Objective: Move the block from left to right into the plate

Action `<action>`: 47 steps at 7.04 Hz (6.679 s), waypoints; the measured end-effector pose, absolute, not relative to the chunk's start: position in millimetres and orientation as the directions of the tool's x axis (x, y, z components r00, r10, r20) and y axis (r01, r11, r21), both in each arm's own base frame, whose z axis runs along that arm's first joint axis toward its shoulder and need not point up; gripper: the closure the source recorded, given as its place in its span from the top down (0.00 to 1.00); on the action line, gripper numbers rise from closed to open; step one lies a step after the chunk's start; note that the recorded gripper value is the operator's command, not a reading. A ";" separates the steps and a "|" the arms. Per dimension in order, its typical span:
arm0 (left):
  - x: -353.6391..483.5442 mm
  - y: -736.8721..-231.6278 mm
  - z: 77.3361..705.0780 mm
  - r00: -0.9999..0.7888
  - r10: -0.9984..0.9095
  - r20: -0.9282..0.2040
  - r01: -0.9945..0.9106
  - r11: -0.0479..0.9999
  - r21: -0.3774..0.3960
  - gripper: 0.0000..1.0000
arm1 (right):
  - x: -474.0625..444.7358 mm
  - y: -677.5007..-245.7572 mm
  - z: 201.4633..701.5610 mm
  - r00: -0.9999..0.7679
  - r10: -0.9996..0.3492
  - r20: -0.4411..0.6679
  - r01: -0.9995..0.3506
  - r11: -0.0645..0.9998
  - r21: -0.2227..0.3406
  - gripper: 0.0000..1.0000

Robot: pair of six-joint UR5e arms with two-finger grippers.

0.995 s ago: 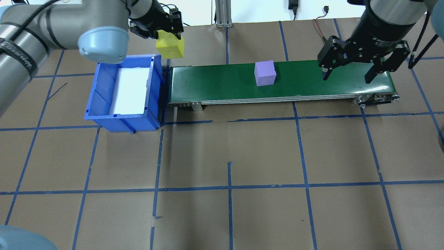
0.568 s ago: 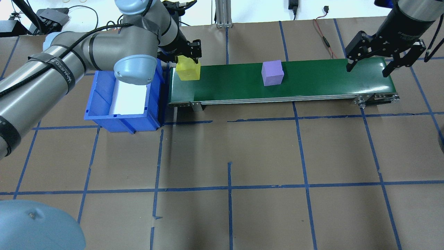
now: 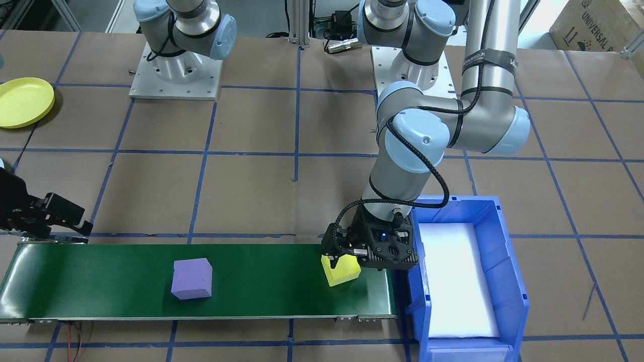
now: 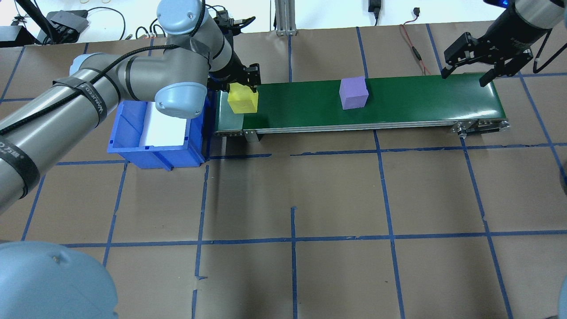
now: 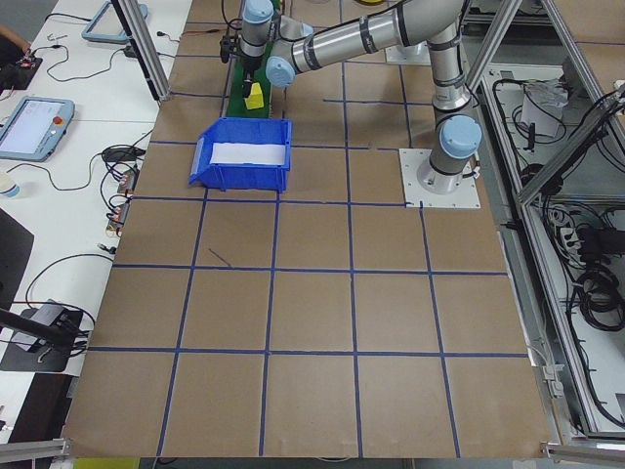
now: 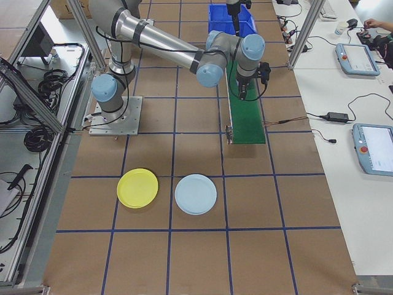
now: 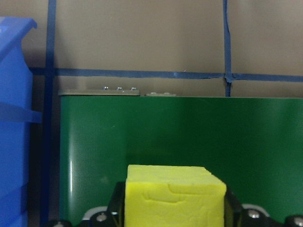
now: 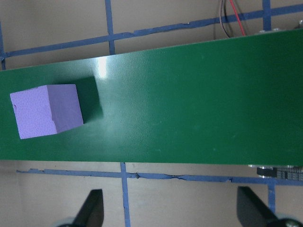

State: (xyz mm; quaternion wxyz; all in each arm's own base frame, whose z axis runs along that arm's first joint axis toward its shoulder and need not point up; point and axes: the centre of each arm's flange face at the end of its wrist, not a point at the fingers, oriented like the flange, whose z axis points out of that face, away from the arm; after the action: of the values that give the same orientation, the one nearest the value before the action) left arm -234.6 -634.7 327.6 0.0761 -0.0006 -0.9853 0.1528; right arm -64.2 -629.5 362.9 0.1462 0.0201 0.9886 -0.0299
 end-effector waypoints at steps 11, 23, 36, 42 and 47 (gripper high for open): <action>-153.0 -522.9 505.4 -0.997 -0.054 0.061 -0.058 0.996 -0.071 1.00 | -126.2 -660.2 311.0 -0.942 -0.057 -0.331 -0.012 0.991 -0.136 1.00; -153.9 -529.6 501.0 -0.996 -0.050 0.068 -0.058 0.991 -0.121 1.00 | -131.1 -661.2 312.6 -0.954 -0.099 -0.283 -0.036 0.975 -0.218 1.00; -155.4 -527.8 503.3 -0.997 -0.047 0.067 -0.055 0.990 -0.127 1.00 | -154.3 -669.0 274.4 -0.993 -0.043 -0.106 -0.024 0.984 -0.176 0.32; -154.6 -528.0 503.3 -0.997 -0.048 0.068 -0.056 0.990 -0.127 1.00 | -223.8 -629.5 318.2 -0.985 -0.047 0.167 -0.069 0.989 -0.128 0.26; -155.4 -527.8 503.3 -0.996 -0.047 0.070 -0.055 0.991 -0.126 1.00 | -429.2 -478.5 274.8 -0.998 -0.007 0.057 -0.011 0.997 -0.077 0.32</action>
State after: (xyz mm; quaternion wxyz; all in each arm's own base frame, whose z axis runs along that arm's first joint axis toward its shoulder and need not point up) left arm -155.4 -527.8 503.3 0.0337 0.0255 -0.9971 0.0640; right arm -429.2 -478.5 274.8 -0.0285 -0.0046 0.9988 -0.0387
